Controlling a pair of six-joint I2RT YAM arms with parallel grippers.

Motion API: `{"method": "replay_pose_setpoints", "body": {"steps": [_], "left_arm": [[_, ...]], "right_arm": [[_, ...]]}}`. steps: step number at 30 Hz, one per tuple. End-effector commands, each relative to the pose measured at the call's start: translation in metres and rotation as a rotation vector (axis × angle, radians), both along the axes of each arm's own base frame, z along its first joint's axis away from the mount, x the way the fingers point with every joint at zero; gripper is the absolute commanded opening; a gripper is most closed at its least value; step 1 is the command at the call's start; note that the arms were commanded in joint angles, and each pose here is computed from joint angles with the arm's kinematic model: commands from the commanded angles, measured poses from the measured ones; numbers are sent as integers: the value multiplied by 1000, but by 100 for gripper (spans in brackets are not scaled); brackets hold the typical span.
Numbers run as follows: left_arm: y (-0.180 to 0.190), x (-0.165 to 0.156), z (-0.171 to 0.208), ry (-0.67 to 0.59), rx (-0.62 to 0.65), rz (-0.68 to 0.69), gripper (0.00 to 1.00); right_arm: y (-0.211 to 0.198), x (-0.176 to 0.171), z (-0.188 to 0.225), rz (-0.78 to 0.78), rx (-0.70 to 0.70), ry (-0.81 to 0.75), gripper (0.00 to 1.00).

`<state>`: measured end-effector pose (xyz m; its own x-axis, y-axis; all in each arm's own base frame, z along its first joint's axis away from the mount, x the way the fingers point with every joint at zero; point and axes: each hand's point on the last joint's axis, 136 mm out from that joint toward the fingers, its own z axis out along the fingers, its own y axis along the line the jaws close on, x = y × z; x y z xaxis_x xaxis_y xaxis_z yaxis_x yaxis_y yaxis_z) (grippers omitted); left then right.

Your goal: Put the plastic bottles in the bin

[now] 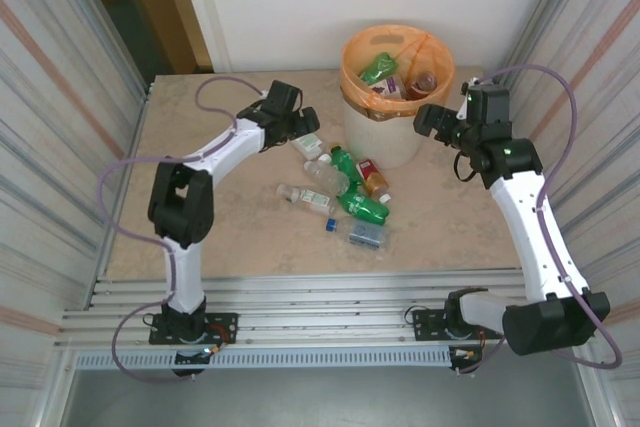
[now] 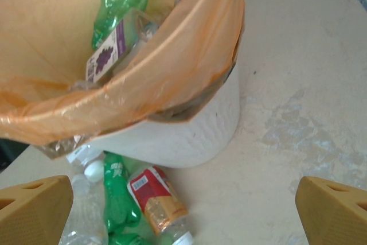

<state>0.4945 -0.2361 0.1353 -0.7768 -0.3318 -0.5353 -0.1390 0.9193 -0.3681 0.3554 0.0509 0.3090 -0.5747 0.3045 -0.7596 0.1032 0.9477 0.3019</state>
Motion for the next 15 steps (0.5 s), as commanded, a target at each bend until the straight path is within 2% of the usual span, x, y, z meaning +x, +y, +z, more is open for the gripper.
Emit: {"method": "replay_pose_setpoints", "body": {"steps": [1, 7, 15], "left_arm": [[-14, 0, -15, 96, -40, 43, 97], [-19, 9, -47, 197, -7, 131, 97], [-15, 9, -71, 259, 46, 226, 94]], "right_arm": [[0, -12, 1, -5, -4, -6, 98], [2, -16, -7, -3, 2, 0, 98], [15, -18, -21, 19, 39, 20, 98]]}}
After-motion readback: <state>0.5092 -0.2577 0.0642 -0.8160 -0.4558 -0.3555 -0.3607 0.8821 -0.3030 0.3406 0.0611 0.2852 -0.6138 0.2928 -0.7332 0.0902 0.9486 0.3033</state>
